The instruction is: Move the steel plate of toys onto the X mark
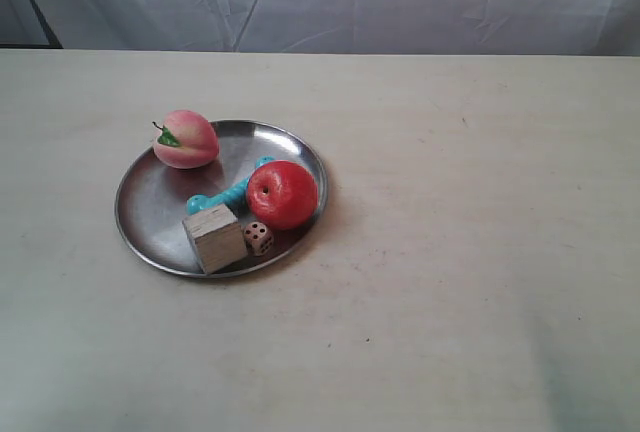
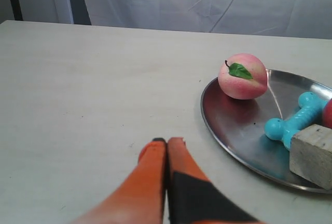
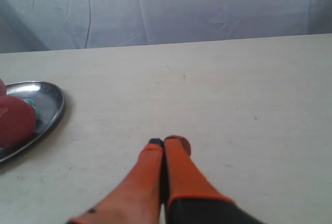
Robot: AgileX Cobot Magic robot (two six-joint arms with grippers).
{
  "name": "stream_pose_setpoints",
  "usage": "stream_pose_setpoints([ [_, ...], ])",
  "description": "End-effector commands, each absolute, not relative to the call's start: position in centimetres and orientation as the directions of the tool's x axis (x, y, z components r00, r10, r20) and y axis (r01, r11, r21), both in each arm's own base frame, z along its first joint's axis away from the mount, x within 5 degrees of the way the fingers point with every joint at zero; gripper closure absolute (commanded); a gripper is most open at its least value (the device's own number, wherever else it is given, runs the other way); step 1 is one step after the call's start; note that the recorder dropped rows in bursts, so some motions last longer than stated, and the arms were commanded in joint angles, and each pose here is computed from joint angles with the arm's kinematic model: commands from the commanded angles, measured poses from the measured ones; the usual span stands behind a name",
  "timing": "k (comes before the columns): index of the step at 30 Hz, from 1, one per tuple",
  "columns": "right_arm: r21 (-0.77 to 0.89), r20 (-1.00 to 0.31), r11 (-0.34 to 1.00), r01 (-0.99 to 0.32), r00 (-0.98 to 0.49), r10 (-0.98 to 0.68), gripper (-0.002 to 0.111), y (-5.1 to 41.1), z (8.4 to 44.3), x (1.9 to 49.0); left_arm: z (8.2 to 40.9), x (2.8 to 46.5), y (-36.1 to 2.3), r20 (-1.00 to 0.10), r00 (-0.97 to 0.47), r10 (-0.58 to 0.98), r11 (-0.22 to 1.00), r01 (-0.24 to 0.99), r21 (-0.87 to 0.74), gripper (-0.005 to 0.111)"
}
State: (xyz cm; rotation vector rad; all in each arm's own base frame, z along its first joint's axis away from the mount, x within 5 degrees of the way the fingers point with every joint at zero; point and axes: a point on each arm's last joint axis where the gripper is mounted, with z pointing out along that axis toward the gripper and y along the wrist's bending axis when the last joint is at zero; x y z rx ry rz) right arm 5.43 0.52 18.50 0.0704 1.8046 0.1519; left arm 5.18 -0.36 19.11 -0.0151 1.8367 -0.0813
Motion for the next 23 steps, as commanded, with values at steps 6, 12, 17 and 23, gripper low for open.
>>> stream_pose_setpoints([
  [6, 0.147, -0.966, 0.989, -0.031, -0.219, 0.137, 0.108, 0.5, 18.59, 5.42, 19.2, 5.2, -0.32, -0.968, -0.244, -0.056, 0.997, 0.028, -0.065, 0.107],
  [12, 0.169, -0.963, 0.985, -0.032, -0.22, 0.158, 0.108, 0.56, 18.6, 5.42, 19.2, 5.2, -0.32, -0.968, -0.244, -0.056, 0.997, 0.028, -0.065, 0.107],
  [17, 0.169, -0.963, 0.985, -0.032, -0.22, 0.158, 0.108, 0.56, 18.6, 5.42, 19.2, 5.2, -0.32, -0.968, -0.244, -0.056, 0.997, 0.028, -0.065, 0.107],
  [23, 0.169, -0.963, 0.985, -0.032, -0.22, 0.158, 0.108, 0.56, 18.6, 5.42, 19.2, 5.2, -0.32, -0.968, -0.244, -0.056, 0.997, 0.028, -0.065, 0.107],
])
